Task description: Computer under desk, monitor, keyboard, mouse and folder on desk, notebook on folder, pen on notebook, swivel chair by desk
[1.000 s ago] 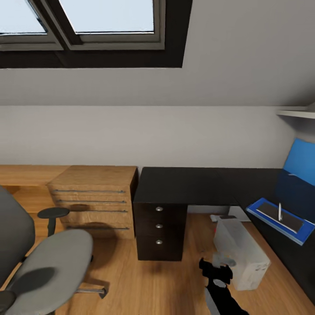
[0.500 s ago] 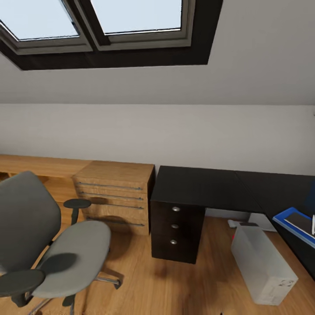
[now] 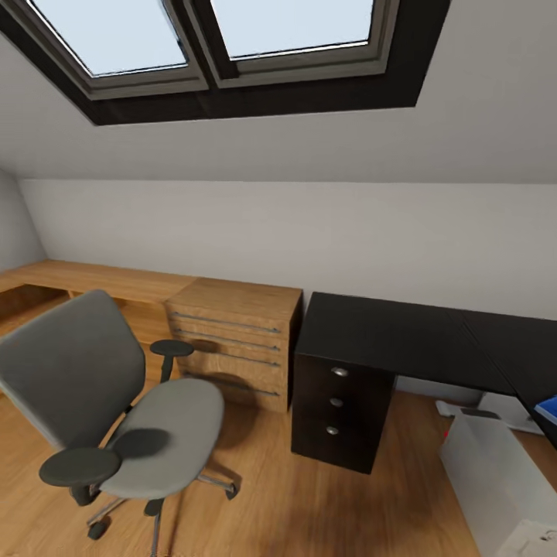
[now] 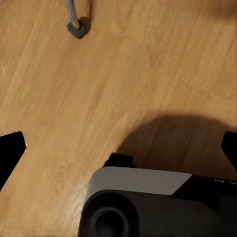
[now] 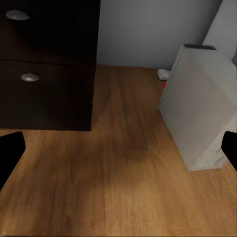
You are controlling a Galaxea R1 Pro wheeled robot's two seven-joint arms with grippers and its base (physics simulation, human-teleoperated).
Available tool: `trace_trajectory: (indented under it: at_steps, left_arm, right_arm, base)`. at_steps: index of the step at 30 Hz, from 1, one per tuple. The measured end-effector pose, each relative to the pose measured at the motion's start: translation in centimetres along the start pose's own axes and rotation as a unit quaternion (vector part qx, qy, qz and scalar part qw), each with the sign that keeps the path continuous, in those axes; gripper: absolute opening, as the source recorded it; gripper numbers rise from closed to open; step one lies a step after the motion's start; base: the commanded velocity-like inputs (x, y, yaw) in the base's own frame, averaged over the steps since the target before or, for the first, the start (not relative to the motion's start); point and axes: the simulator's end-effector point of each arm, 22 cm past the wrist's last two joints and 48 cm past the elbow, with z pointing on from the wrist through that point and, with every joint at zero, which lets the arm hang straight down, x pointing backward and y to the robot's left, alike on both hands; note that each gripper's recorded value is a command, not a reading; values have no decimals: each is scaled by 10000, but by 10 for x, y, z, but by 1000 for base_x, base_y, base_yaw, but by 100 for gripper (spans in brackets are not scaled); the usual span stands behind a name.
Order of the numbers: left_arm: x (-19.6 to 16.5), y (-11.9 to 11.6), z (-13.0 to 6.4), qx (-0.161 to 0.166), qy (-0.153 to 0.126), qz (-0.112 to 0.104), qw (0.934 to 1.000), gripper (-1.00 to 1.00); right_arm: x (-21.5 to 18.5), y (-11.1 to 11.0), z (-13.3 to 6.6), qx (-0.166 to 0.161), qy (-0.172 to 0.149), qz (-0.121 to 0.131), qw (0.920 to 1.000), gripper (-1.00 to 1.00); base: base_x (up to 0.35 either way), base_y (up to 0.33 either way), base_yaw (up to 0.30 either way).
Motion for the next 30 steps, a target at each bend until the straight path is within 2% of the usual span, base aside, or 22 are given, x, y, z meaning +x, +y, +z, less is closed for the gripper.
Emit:
trace_trajectory:
  at_steps: [1, 3, 8, 17, 25, 30]
  left_arm:
    - [-1, 16, 3, -104, -160, -13, 9998, 100]
    - [-5, 23, 3, -144, -299, -42, 9994, 100]
    - [-7, 27, 3, -171, -412, -74, 9990, 100]
    - [-5, 27, 3, -187, -405, -92, 9990, 100]
    - [-2, 29, 3, -217, -369, -96, 9990, 100]
    - [2, 32, 3, -243, -321, -73, 9992, 100]
  right_arm:
    - [1, -3, 0, 21, 6, -12, 10000, 100]
    - [1, -4, 0, 20, 13, -25, 10000, 100]
    - [5, -6, -2, 24, 48, -47, 10000, 100]
    - [18, -10, -13, 2, 173, -112, 9998, 100]
    - [20, -14, -13, 6, 196, -152, 9997, 100]
    - [20, -28, -9, 62, 182, -239, 9995, 100]
  base:
    - [0, 0, 254]
    - [0, 0, 254]
    - [0, 0, 254]
    - [0, 0, 254]
    - [0, 0, 254]
    - [0, 0, 254]
